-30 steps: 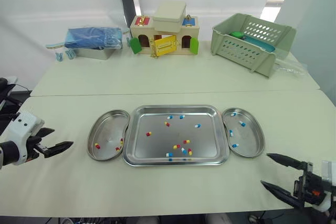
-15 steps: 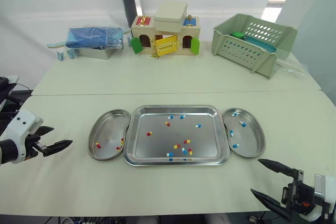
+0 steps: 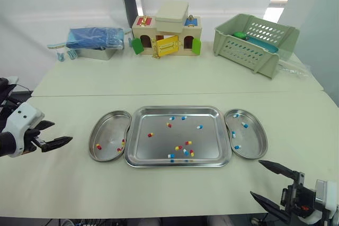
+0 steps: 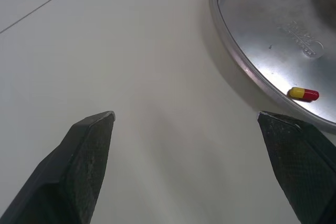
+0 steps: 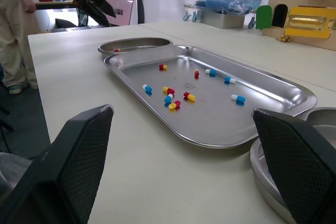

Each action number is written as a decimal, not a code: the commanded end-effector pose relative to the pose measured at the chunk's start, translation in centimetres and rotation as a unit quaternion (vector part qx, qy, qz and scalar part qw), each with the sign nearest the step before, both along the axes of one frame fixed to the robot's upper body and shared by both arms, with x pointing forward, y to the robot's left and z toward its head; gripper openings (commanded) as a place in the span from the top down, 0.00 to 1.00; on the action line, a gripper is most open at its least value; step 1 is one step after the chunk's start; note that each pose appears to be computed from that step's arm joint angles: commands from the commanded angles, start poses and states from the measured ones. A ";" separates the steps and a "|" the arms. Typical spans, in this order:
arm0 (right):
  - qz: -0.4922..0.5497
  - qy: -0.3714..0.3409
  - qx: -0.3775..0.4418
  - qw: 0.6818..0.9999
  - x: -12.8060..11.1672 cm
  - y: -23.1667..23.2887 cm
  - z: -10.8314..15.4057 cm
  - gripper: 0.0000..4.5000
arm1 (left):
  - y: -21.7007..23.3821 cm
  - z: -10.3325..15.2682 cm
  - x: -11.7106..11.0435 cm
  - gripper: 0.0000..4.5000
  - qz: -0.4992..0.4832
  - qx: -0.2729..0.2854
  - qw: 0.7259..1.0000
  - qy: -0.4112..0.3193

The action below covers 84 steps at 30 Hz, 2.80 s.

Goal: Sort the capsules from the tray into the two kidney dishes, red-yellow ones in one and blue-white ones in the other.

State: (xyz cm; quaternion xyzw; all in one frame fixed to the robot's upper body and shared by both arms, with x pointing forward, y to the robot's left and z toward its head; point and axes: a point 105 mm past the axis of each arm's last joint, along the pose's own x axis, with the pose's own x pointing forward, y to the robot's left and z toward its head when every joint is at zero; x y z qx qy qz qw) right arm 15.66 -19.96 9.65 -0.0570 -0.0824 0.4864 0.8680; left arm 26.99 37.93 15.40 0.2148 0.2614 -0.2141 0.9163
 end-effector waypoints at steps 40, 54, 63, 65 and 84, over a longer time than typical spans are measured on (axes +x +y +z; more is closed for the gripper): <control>-0.031 -0.020 0.024 0.999 0.1 2.8 1.0 0.01 | -21.2 -4.8 5.0 0.00 -0.307 0.057 0.945 0.093; -0.037 -0.022 0.023 0.999 0.3 2.9 1.2 0.00 | -21.3 -5.8 5.2 0.50 -0.301 0.059 0.946 0.108; -0.035 -0.022 0.024 0.999 0.4 3.1 1.0 0.00 | -21.2 -5.9 5.1 1.00 -0.295 0.058 0.947 0.110; -0.035 -0.022 0.024 0.999 0.3 3.1 1.0 0.00 | -21.4 -5.8 5.0 1.00 -0.297 0.053 0.947 0.110; 0.013 -0.021 0.014 1.000 -0.2 3.9 0.8 0.00 | -17.3 1.0 2.6 1.00 -0.201 -0.022 0.977 0.070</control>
